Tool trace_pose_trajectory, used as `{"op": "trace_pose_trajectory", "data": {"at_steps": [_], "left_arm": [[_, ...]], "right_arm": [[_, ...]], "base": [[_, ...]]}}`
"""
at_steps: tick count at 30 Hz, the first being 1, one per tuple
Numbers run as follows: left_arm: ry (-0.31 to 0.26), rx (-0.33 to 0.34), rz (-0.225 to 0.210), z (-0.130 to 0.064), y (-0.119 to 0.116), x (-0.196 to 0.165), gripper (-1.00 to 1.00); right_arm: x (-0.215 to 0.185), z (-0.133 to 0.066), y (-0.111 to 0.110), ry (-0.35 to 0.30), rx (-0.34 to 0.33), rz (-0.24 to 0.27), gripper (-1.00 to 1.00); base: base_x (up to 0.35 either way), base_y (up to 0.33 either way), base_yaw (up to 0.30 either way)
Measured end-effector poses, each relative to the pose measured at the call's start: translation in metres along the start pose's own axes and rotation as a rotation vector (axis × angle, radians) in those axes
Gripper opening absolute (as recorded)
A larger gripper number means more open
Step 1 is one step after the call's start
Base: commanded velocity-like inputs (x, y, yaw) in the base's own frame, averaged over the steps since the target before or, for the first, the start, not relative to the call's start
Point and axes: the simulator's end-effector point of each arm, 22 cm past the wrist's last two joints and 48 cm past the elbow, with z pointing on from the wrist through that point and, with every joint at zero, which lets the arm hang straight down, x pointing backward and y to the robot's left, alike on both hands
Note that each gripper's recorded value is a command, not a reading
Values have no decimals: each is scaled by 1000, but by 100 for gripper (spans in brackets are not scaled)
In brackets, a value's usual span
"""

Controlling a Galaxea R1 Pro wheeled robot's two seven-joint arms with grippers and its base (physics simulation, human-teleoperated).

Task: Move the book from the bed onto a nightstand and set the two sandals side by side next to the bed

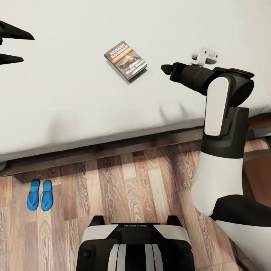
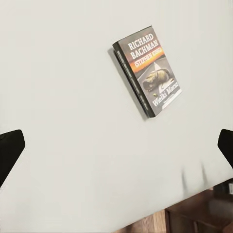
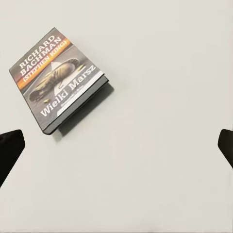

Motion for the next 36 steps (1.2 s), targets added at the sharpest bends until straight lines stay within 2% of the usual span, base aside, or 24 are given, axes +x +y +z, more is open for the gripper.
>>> {"op": "trace_pose_trajectory", "data": {"at_steps": [2, 17, 21, 30, 36], "left_arm": [[17, -7, 0, 3, 3, 7, 100], [27, -2, 15, -2, -9, 10, 100], [57, -16, 37, 8, -14, 21, 100], [49, -50, 68, 10, -20, 20, 100], [85, -100, 104, 23, -18, 38, 100]], "right_arm": [[5, -1, 0, 8, 1, 2, 100], [-8, -10, 6, -9, -4, -4, 100], [-13, -13, 8, -15, -6, -5, 100], [-19, -19, 11, -23, -8, -8, 100], [-25, -23, 17, -31, -15, -18, 100]], "base": [[7, 5, 0], [2, 1, 0], [0, 0, 0], [0, 0, 0], [0, 0, 0]]}}
